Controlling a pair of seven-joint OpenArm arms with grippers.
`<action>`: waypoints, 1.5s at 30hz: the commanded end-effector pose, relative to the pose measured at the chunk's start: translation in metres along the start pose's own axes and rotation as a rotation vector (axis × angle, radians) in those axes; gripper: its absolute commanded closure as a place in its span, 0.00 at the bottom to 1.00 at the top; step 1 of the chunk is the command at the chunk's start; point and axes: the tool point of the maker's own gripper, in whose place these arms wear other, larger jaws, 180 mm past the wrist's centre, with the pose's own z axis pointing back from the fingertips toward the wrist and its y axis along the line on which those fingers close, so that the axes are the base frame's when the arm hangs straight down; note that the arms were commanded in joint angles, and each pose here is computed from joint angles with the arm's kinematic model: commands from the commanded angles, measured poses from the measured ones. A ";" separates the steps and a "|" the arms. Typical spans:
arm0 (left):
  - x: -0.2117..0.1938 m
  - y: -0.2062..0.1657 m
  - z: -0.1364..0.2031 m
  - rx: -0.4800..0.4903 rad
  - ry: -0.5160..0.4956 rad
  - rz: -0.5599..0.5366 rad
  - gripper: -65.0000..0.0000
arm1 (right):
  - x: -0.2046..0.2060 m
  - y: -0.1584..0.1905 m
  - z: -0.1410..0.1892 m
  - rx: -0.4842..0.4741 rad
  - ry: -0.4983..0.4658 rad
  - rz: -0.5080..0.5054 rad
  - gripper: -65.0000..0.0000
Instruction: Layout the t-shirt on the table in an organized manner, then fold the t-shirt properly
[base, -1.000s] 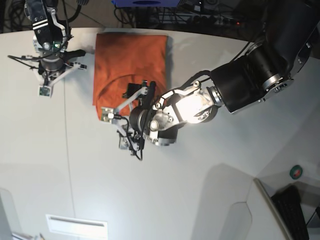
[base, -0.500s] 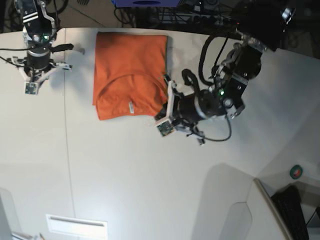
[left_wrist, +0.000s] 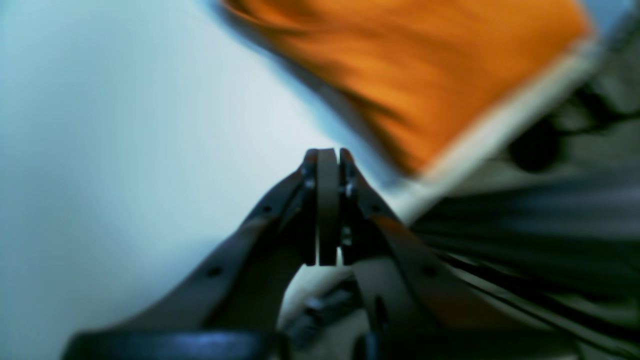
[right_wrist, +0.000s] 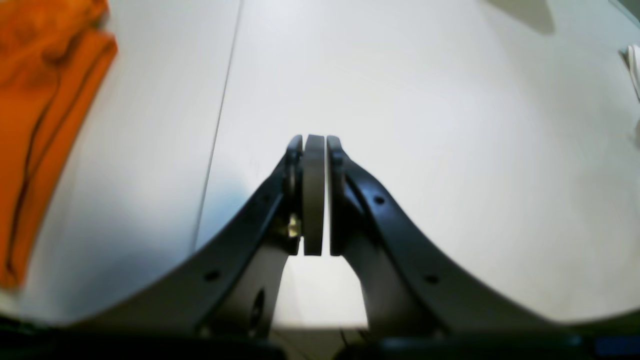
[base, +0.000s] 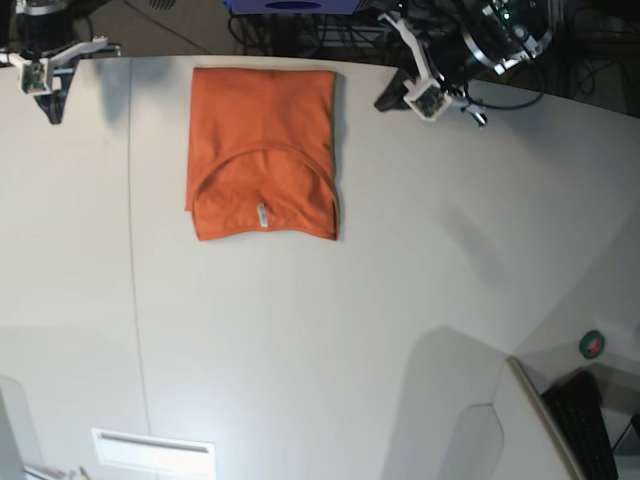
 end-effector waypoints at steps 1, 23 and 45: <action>0.000 -0.002 0.009 0.000 -0.023 0.006 1.00 | -0.001 -0.011 0.011 -0.004 -0.003 0.025 1.00; -0.293 -0.150 0.045 0.177 0.371 0.627 1.00 | -0.297 0.054 0.185 0.456 1.068 0.299 1.00; -0.343 -0.125 0.046 0.263 0.793 0.431 1.00 | -0.306 0.154 0.140 0.367 1.038 0.091 1.00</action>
